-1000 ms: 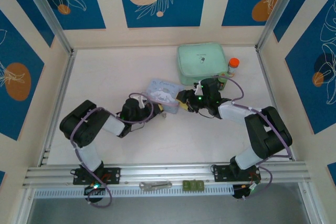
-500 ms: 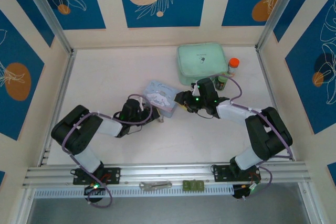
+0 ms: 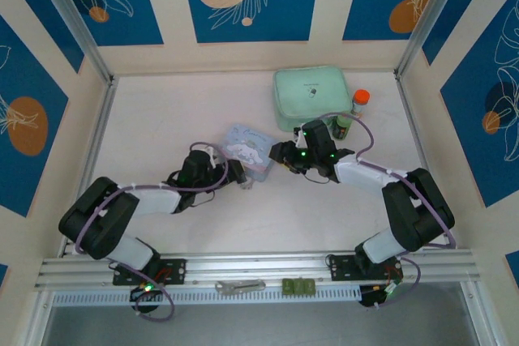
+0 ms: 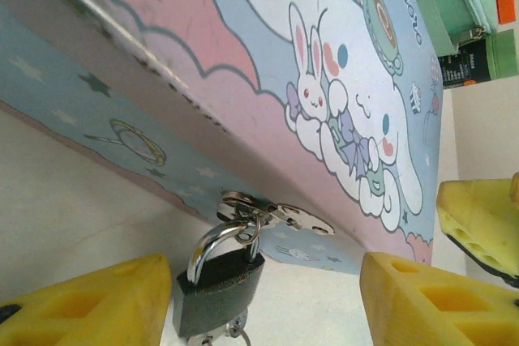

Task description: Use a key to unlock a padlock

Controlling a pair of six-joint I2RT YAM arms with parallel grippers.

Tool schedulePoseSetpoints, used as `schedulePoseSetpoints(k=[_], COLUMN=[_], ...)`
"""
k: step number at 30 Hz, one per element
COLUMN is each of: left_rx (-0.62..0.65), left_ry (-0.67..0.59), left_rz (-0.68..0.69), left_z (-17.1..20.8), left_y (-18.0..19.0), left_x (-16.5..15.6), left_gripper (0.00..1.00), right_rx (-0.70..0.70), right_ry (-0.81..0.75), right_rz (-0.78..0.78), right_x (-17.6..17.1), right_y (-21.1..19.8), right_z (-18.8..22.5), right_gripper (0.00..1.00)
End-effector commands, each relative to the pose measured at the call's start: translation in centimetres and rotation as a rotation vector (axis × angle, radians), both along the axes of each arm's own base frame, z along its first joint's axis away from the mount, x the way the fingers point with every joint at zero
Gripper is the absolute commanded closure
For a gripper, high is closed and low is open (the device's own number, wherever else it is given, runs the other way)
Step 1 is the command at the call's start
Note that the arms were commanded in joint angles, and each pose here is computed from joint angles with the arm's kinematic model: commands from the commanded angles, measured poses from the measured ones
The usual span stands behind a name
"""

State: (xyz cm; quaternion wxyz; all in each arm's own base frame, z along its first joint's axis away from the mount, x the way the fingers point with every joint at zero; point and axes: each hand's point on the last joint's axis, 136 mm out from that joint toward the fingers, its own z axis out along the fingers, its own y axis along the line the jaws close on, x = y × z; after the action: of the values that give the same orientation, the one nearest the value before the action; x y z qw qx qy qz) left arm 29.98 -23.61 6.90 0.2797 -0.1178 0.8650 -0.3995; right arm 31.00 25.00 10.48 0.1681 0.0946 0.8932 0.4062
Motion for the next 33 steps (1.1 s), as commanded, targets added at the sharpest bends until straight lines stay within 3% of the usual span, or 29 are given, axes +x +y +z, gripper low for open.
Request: schedulePoseSetpoints(k=[1, 16, 22, 33], left_rx=[0.062, 0.141, 0.108, 0.099], left_ry=[-0.006, 0.029, 0.030, -0.007], left_rz=[0.006, 0.014, -0.002, 0.015], left_z=[-0.3, -1.4, -1.7, -2.7], left_y=[0.8, 2.2, 0.9, -2.1], left_x=[0.3, -1.0, -1.0, 0.5], left_gripper=[0.38, 0.38, 0.38, 0.43], right_rx=[-0.034, -0.145, -0.110, -0.088], right_ry=[-0.053, -0.088, -0.107, -0.235], right_rz=[0.048, -0.051, -0.055, -0.052], right_x=[0.0, 6.1, 9.0, 6.4], right_y=[1.0, 1.9, 2.4, 0.6], right_z=[1.1, -0.6, 0.4, 5.7], right_gripper=[0.49, 0.49, 0.49, 0.49])
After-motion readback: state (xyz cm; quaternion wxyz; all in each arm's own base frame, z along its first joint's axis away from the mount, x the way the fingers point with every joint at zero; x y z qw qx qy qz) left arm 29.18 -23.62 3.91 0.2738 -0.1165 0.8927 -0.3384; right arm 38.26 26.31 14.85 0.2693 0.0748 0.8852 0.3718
